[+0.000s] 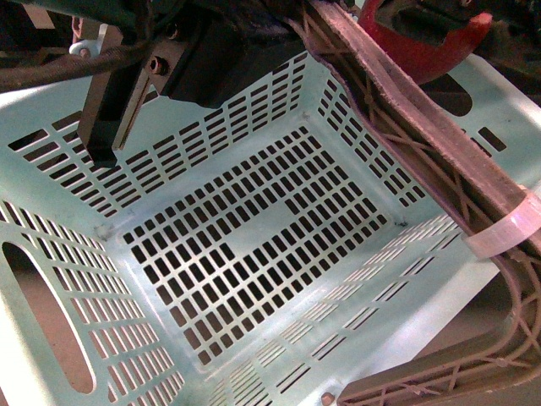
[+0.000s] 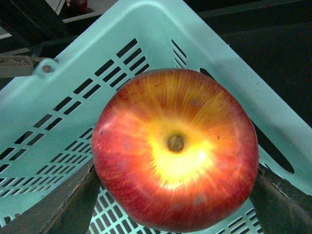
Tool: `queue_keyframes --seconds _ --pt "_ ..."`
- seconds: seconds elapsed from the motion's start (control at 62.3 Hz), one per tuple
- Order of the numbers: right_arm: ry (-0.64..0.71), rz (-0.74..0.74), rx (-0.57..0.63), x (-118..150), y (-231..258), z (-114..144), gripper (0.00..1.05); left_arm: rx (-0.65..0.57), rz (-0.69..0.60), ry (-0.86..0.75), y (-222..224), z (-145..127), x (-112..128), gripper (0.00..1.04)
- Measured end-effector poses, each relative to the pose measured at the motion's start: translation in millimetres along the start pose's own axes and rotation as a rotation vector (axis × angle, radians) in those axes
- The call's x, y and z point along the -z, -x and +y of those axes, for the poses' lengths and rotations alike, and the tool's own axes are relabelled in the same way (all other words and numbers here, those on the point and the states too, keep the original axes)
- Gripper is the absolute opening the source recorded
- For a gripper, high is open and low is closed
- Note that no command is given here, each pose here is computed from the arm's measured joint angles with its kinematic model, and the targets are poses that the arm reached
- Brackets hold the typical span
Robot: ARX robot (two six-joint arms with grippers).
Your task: Pick apple with right arm and hold basket with left
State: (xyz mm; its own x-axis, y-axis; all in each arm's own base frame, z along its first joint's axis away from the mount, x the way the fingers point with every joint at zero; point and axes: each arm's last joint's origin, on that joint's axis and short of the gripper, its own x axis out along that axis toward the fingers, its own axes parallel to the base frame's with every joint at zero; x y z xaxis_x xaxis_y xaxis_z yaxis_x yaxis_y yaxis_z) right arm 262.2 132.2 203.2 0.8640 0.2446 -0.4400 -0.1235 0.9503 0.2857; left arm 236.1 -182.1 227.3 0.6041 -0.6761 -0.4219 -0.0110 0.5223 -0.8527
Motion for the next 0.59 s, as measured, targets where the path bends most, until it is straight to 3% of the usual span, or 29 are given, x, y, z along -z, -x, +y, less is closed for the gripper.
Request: queue_keyframes --seconds 0.08,0.225,0.594 --pt "-0.011 -0.009 0.01 -1.1 0.9 -0.3 0.97 0.0 0.0 0.0 0.0 0.0 0.0 0.08" --pt "-0.023 -0.05 0.05 -6.7 7.9 -6.0 0.96 -0.004 -0.006 -0.004 -0.1 0.2 -0.2 0.08" --pt "-0.039 -0.198 0.363 -17.8 61.1 -58.9 0.95 -0.005 0.0 -0.002 -0.9 0.8 0.1 0.08"
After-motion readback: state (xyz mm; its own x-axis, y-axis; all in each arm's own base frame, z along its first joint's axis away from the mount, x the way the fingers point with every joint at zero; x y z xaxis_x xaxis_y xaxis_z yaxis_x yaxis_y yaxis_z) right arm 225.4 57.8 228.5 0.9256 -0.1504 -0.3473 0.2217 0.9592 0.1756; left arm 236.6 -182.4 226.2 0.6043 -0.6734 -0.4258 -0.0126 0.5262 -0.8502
